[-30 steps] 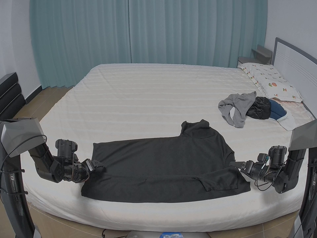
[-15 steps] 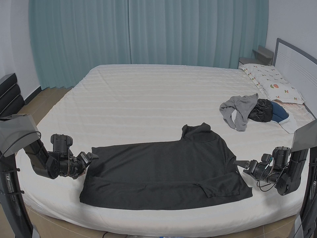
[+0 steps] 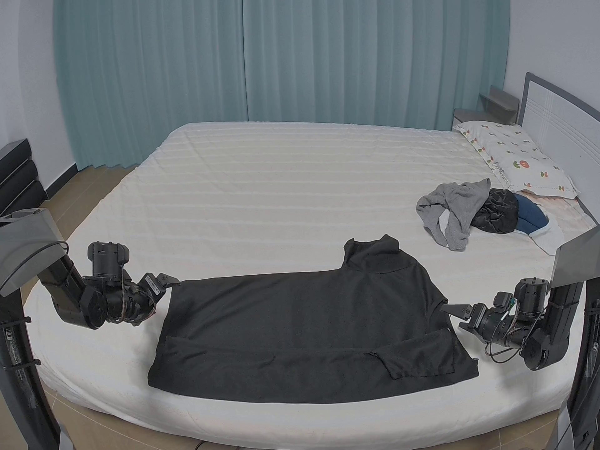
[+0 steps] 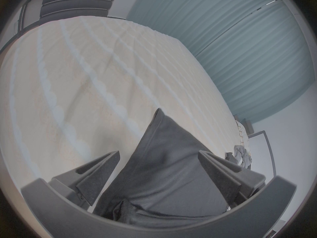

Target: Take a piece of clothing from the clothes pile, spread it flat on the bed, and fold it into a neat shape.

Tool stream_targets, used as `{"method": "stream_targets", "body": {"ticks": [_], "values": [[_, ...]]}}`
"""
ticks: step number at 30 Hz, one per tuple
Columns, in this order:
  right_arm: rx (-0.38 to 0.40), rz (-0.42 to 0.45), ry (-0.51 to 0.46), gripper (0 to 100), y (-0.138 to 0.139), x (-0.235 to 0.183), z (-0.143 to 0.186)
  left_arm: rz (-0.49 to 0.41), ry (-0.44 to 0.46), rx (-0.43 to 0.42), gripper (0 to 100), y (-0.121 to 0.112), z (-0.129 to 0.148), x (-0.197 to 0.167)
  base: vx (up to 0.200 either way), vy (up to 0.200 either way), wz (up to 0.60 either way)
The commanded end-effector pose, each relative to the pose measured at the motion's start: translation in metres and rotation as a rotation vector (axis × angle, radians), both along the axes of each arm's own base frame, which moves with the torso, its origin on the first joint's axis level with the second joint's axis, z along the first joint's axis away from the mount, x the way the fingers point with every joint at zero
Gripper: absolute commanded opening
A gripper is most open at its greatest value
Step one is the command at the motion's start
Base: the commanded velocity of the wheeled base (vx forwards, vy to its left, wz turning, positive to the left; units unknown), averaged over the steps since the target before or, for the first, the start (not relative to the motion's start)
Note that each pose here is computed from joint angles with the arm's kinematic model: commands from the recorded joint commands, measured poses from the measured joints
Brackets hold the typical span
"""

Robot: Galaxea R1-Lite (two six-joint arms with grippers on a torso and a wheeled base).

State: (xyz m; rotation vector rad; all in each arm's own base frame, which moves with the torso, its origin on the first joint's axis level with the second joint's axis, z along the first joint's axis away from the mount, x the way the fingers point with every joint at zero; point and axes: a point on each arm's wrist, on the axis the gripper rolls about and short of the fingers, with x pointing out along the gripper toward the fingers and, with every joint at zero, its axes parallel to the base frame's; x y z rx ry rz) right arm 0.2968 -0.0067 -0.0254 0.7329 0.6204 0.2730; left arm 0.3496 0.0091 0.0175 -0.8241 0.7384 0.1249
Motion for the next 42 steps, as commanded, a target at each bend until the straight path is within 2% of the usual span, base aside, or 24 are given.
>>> {"method": "stream_targets", "body": {"ticks": [1, 9, 13, 21, 36, 37, 42], "values": [[0.018, -0.004, 0.010, 100, 0.001, 0.000, 0.000, -0.007, -0.050, 0.001, 100, -0.001, 0.006, 0.018, 0.000, 0.000, 0.00], [0.051, -0.011, 0.021, 100, 0.001, 0.000, 0.001, -0.137, -0.097, -0.035, 100, -0.004, -0.008, 0.049, 0.000, 0.000, 0.00], [0.060, -0.021, 0.026, 100, -0.001, 0.000, 0.001, -0.188, -0.134, 0.025, 100, -0.004, -0.022, 0.071, 0.000, 0.000, 0.00], [0.061, -0.014, 0.040, 100, 0.001, 0.000, -0.004, -0.173, -0.112, 0.083, 100, 0.001, -0.027, 0.080, 0.000, 0.000, 0.00], [0.060, -0.004, 0.042, 100, 0.005, 0.002, -0.005, -0.167, -0.114, 0.102, 100, 0.000, -0.039, 0.091, 0.000, 0.000, 0.00], [0.059, -0.004, 0.041, 100, 0.005, 0.002, -0.005, -0.167, -0.112, 0.102, 0, 0.001, -0.040, 0.092, 0.000, 0.000, 0.00], [0.052, -0.011, 0.032, 100, 0.006, 0.003, -0.004, -0.153, -0.116, 0.111, 0, 0.002, -0.042, 0.095, 0.000, 0.000, 0.00]]}}
